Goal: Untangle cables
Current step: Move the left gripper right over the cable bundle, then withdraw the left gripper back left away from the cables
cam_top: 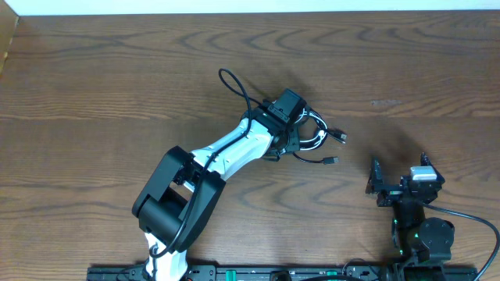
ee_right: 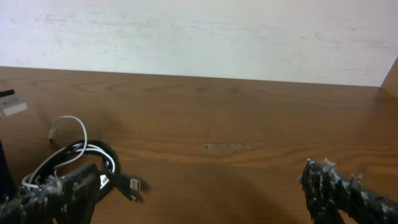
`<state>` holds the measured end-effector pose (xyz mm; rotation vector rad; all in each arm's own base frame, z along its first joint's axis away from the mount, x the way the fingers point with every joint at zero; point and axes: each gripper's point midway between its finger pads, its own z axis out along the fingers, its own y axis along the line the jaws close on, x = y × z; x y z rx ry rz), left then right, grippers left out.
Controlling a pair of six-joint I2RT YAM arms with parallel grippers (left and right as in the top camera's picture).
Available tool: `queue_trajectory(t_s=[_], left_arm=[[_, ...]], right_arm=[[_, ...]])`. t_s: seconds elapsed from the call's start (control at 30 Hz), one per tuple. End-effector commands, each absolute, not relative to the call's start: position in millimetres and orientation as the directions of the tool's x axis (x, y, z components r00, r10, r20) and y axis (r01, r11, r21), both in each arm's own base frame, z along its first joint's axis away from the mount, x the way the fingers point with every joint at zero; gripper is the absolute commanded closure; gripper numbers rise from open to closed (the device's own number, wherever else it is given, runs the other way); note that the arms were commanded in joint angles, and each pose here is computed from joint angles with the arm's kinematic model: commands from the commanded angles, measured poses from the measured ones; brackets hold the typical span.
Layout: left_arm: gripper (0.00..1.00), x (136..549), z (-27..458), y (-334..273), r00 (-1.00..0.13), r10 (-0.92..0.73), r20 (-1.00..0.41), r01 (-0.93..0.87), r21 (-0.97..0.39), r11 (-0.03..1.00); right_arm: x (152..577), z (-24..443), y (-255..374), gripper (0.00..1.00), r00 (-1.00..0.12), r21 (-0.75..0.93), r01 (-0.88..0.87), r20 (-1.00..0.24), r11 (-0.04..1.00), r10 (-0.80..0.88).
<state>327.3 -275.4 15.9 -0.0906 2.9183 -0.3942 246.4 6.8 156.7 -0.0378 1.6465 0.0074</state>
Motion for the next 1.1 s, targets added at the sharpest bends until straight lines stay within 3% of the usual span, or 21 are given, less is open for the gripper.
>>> queue_trajectory(t_s=[0.0, 0.23, 0.4, 0.53, 0.77, 0.9, 1.0, 1.07], left_arm=[[0.81, 322.3, 8.5, -265.7, -0.984, -0.010, -0.178, 0.030, -0.225, 0.974], [0.81, 316.5, 2.7, -222.8, -0.994, 0.050, -0.095, 0.063, -0.137, 0.989], [0.80, 321.0, 8.6, -180.6, -0.999, -0.049, -0.018, -0.047, -0.093, 0.995], [0.73, 335.3, 18.5, -148.2, -0.995, -0.103, -0.014, -0.102, -0.088, 0.991], [0.72, 354.9, 20.3, -88.3, -0.963, -0.271, -0.009, -0.269, -0.085, 0.959], [0.61, 364.2, 20.5, -60.8, -0.938, -0.346, -0.022, -0.342, -0.092, 0.935], [0.45, 367.6, 20.6, -46.0, -0.923, -0.384, -0.026, -0.380, -0.094, 0.920], [0.43, 368.1, 20.5, -40.3, -0.917, -0.398, -0.026, -0.394, -0.094, 0.914]], right_arm=[[246.2, 155.6, 8.1, 0.01, -0.079, -0.012, -0.033, -0.997, 0.999, -0.015], [246.2, 155.6, 8.1, 0.01, -0.079, -0.012, -0.033, -0.997, 0.999, -0.015], [246.2, 155.5, 8.1, 0.01, -0.079, -0.012, -0.033, -0.997, 0.999, -0.015], [246.2, 155.5, 8.1, 0.01, -0.079, -0.012, -0.033, -0.997, 0.999, -0.015], [246.2, 155.6, 8.1, 0.01, -0.079, -0.012, -0.033, -0.997, 0.999, -0.015], [246.2, 155.6, 8.1, 0.01, -0.079, -0.012, -0.033, -0.997, 0.999, -0.015], [246.2, 155.5, 8.1, 0.01, -0.079, -0.012, -0.033, -0.997, 0.999, -0.015], [246.2, 155.6, 8.1, 0.01, -0.079, -0.012, -0.033, -0.997, 0.999, -0.015]])
